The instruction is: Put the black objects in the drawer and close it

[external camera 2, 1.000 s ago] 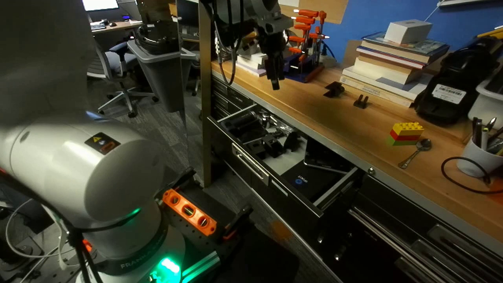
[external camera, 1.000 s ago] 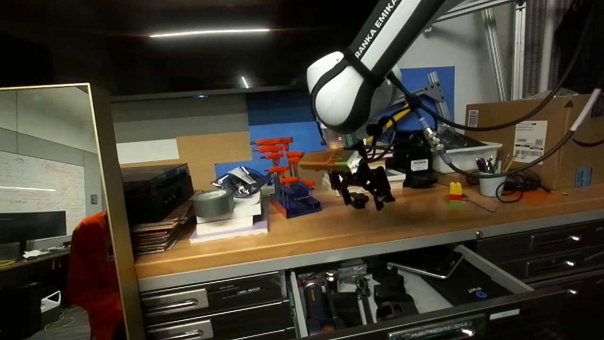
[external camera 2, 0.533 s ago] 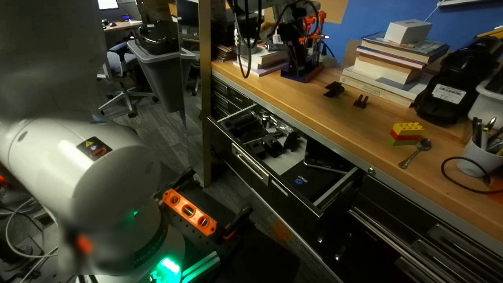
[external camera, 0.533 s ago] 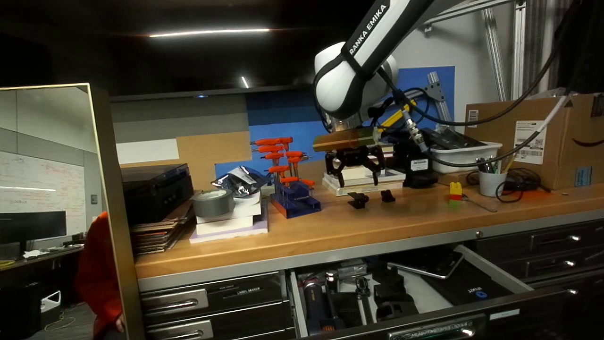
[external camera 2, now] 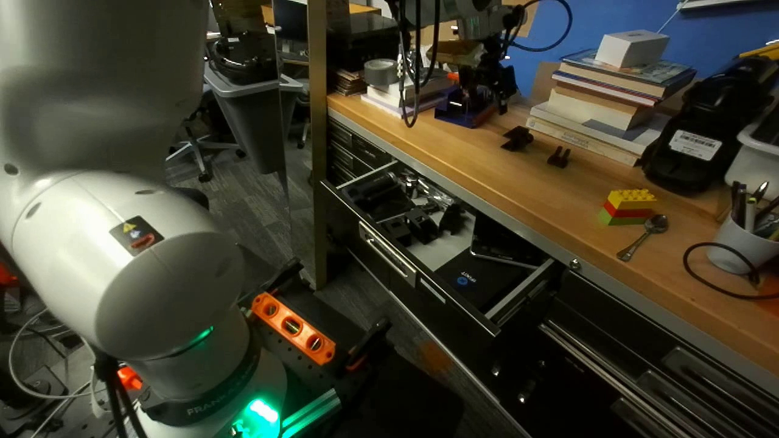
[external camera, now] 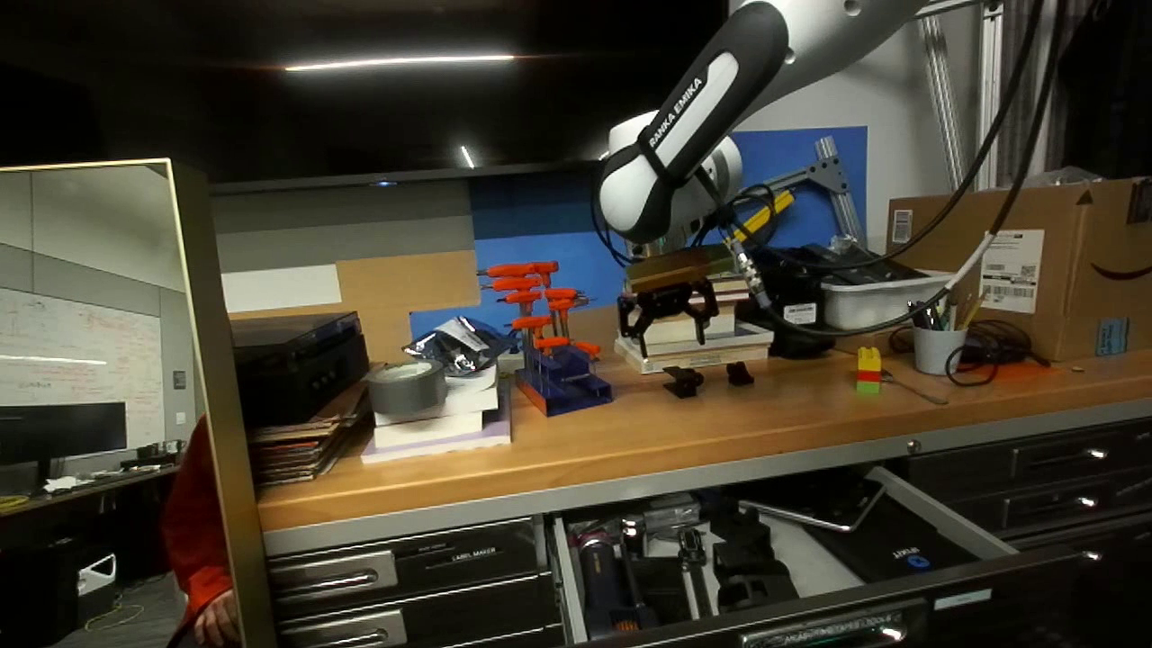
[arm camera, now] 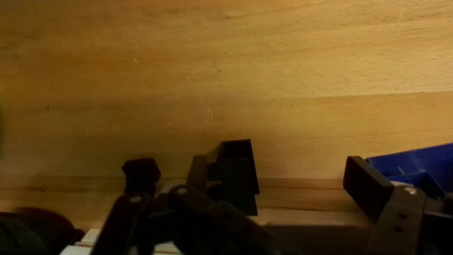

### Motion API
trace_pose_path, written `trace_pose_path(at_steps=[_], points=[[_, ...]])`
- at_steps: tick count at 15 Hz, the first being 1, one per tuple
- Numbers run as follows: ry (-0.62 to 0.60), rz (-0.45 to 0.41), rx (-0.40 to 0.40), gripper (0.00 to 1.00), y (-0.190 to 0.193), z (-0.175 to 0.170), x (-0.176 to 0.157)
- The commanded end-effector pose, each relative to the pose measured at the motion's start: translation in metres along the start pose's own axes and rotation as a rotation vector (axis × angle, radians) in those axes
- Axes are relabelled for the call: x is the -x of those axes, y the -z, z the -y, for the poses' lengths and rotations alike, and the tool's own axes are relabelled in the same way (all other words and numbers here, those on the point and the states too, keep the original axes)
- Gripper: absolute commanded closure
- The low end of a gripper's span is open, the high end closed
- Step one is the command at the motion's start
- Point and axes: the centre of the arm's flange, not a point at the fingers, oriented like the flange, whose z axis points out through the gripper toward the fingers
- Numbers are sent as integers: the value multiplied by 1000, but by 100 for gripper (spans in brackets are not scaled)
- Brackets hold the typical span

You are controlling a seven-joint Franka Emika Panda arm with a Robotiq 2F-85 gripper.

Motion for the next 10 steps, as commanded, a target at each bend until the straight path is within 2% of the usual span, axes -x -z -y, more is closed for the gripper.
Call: trace_pose_path(at_steps=[1, 5, 10], points=[[187, -38, -67, 0, -23, 2, -46], [359, -64, -140, 0, -61, -7, -68], [452, -57, -177, 0, -91, -21, -88]])
